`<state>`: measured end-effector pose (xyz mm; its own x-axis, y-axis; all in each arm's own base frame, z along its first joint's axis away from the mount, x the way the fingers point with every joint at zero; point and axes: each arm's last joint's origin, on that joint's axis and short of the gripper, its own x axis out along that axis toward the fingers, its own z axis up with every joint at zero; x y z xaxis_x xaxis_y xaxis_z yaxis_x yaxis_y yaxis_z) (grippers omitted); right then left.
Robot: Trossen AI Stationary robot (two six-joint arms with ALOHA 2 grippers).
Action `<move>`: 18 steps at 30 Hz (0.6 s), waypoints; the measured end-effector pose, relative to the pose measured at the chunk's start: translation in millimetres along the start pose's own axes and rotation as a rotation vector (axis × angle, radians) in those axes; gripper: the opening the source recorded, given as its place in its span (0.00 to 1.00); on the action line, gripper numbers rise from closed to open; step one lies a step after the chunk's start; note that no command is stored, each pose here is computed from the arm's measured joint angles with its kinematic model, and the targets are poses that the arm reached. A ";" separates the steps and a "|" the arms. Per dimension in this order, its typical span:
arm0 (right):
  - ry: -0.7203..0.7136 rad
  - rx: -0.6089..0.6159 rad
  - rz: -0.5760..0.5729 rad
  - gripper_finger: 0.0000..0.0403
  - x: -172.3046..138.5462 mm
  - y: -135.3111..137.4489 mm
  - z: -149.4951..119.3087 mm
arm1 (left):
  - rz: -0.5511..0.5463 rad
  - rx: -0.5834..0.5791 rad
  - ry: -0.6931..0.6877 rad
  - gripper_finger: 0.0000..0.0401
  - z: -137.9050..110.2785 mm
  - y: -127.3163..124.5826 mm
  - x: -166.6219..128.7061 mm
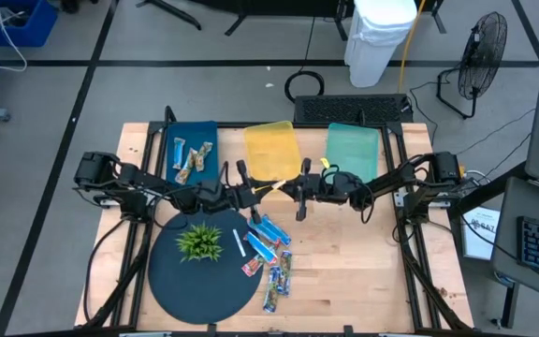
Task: Pick and place Granola Bars by type
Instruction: Put the yellow granola bar into the blue bin
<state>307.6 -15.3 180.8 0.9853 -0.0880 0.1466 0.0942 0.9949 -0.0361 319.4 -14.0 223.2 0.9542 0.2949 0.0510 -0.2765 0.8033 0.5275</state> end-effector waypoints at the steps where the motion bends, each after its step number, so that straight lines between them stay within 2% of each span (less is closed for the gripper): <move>1: 0.006 -0.002 0.019 0.03 0.0 0.5 -0.7 | 0.005 0.000 0.005 0.02 -0.4 0.0 -0.1; 5: 0.033 0.000 0.050 0.14 -0.1 1.6 -3.1 | 0.021 0.002 0.017 0.02 -0.5 0.0 -0.3; 12: 0.105 0.064 0.079 0.42 -16.9 2.2 -2.4 | 0.081 0.043 0.102 0.02 0.6 2.3 -4.6; 15: 0.130 0.089 0.076 0.49 -34.8 1.0 5.1 | 0.085 0.045 0.160 0.02 6.1 9.4 -12.5; 18: 0.136 0.105 0.070 0.51 -59.7 -0.6 12.8 | 0.100 0.019 0.243 0.02 10.9 18.4 -24.0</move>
<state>247.0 -10.0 184.7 0.9998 -0.0173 0.0116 0.0165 0.9979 0.0625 292.7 -11.9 240.9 0.8662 0.4896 -0.0999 -0.3637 0.7548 0.5459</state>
